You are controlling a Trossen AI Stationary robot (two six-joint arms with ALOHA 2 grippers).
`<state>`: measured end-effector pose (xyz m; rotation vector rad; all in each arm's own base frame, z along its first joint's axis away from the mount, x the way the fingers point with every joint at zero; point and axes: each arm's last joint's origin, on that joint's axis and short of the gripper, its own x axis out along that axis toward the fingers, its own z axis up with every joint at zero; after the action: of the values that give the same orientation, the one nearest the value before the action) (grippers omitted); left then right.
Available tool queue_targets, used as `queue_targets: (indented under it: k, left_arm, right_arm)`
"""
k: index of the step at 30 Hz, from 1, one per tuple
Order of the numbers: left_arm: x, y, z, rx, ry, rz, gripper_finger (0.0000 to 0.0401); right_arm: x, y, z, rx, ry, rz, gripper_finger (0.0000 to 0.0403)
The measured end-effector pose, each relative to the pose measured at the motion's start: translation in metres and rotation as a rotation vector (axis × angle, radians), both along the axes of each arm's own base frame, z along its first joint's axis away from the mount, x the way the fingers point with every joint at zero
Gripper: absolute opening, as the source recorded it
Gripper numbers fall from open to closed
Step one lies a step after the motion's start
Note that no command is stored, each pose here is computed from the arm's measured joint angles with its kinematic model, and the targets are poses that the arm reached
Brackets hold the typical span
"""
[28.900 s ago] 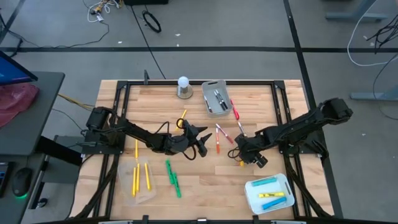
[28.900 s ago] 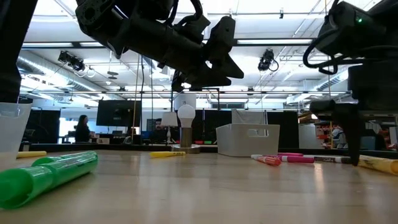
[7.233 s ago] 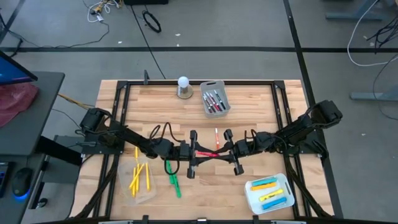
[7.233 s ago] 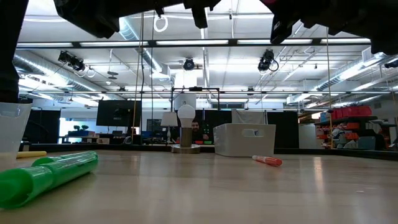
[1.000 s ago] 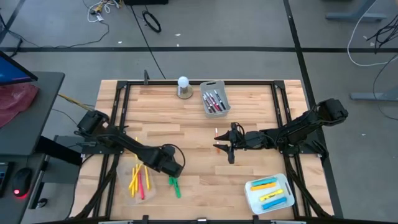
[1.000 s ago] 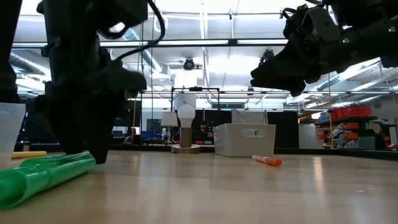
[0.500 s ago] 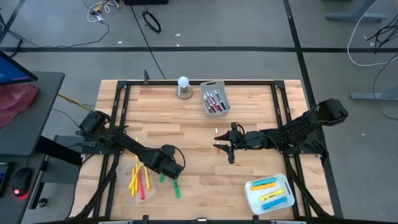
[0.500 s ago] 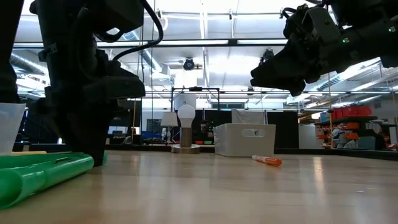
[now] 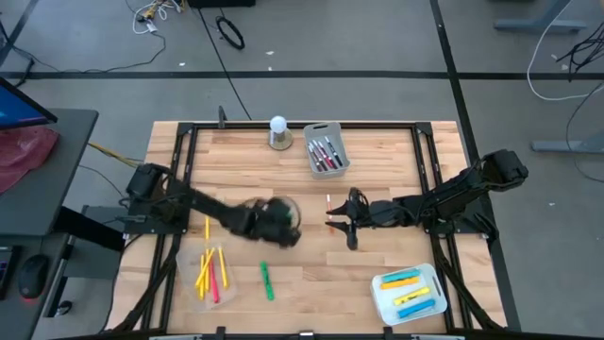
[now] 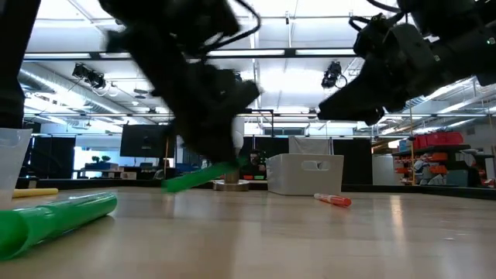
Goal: Pick & Place Markers
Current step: Put the green highlighter pen into the white bin
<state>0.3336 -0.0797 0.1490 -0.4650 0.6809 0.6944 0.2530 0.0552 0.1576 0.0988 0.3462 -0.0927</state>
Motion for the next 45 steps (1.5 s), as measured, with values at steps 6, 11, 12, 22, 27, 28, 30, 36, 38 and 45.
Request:
queue_targets:
  k: [6,11,12,22,27,28,30,36,38,45]
  left_arm:
    - [0.036,0.023,0.029,0.091,-0.276,-0.24,0.0075]
    - [0.049,0.029,0.056,0.18,-0.527,-0.329,0.0078]
    - [0.05,0.028,0.06,0.199,-0.56,-0.346,0.0077]
    - [0.047,-0.002,0.08,0.306,-0.732,-0.454,0.0078]
    - [0.046,-0.005,0.081,0.321,-0.738,-0.466,0.0081]
    - [0.046,-0.004,0.082,0.321,-0.742,-0.465,0.0082]
    - [0.046,-0.004,0.083,0.321,-0.75,-0.465,0.0083]
    - [0.046,-0.007,0.082,0.316,-0.749,-0.478,0.0086]
    - [0.046,-0.008,0.082,0.321,-0.744,-0.493,0.0095]
    - [0.045,-0.013,0.086,0.377,-0.77,-0.583,0.0161]
  right_arm:
    - [-0.004,0.003,-0.009,0.043,0.085,0.042,0.0155]
    - [-0.005,0.01,-0.02,0.055,0.053,0.075,0.0156]
    - [-0.003,0.011,-0.02,0.052,0.025,0.082,0.0156]
    - [0.014,0.02,-0.017,0.004,-0.302,0.078,0.0221]
    - [0.023,0.031,-0.002,-0.031,-0.397,0.182,0.0241]
    - [0.024,0.033,0.0,-0.036,-0.404,0.192,0.0237]
    - [0.027,0.036,0.003,-0.044,-0.416,0.193,0.022]
    - [0.027,0.037,0.004,-0.012,-0.413,0.188,0.0123]
    - [0.027,0.037,0.002,0.004,-0.401,0.187,0.0081]
    - [0.013,0.039,0.008,-0.01,-0.174,0.203,0.0053]
